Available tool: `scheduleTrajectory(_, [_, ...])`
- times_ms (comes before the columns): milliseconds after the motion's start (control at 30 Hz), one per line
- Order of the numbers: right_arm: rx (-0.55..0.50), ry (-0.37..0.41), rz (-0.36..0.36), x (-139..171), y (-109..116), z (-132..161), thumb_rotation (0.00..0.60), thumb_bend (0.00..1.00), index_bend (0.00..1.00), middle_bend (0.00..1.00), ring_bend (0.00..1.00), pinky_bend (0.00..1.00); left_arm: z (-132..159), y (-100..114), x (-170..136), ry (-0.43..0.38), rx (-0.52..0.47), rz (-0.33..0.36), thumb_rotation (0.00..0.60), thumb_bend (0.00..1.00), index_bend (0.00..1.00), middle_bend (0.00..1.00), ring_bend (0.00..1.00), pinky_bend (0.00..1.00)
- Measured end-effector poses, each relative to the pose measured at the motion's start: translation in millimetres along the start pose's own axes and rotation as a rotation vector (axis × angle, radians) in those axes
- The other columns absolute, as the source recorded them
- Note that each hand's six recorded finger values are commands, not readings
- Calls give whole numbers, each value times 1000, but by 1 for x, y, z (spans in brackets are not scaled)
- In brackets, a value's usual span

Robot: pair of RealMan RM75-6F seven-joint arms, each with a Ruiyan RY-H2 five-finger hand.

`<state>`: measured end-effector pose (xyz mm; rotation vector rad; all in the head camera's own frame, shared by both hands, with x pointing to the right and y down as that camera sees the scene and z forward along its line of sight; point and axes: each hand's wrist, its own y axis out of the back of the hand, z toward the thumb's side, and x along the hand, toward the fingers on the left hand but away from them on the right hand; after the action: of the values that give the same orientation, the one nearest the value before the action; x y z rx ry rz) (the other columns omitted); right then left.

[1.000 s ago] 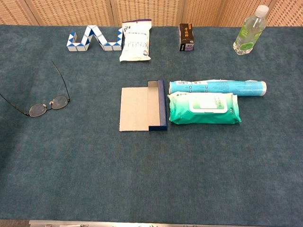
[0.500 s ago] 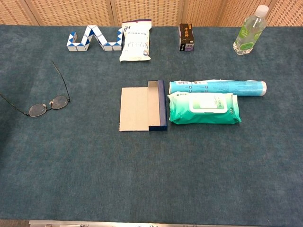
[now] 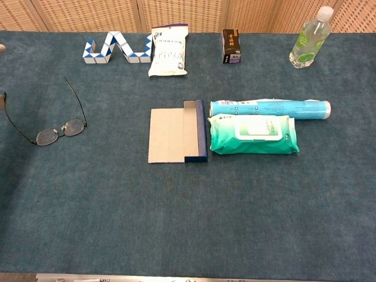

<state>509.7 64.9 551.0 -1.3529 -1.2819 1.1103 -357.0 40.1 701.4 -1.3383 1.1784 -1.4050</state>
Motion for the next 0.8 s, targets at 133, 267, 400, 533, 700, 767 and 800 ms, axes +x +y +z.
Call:
scheduleTrajectory(133, [-2,0,-3,0,1,0,600,367,697,629,507,524,11,-5,2,-22,-6,-10,600,400,2,0,0,59])
scheduleTrajectory(267, [-5,-1,-5,0,2,-1,600,367,698,629,507,524,23,-9,3,-45,-10,-21,600,400,2,0,0,59])
scheduleTrajectory(400, [-7,1,-8,1,3,-1,600,367,698,629,507,524,34,-14,3,-64,-16,-32,600,401,2,0,0,59])
scheduleTrajectory(533, [-11,3,-11,1,4,0,600,367,698,629,507,524,44,-20,3,-81,-26,-42,600,401,2,0,0,59])
scheduleTrajectory(700, [-14,3,-15,2,6,0,600,367,698,629,507,524,56,-25,5,-98,-33,-41,600,401,2,0,0,59])
scheduleTrajectory(767, [-14,3,-16,2,7,-1,600,367,698,629,507,524,60,-28,7,-107,-28,-41,600,401,2,0,0,59])
scheduleTrajectory(800, [-15,2,-17,2,7,-1,600,367,697,629,507,524,61,-29,7,-110,-26,-42,600,401,2,0,0,59])
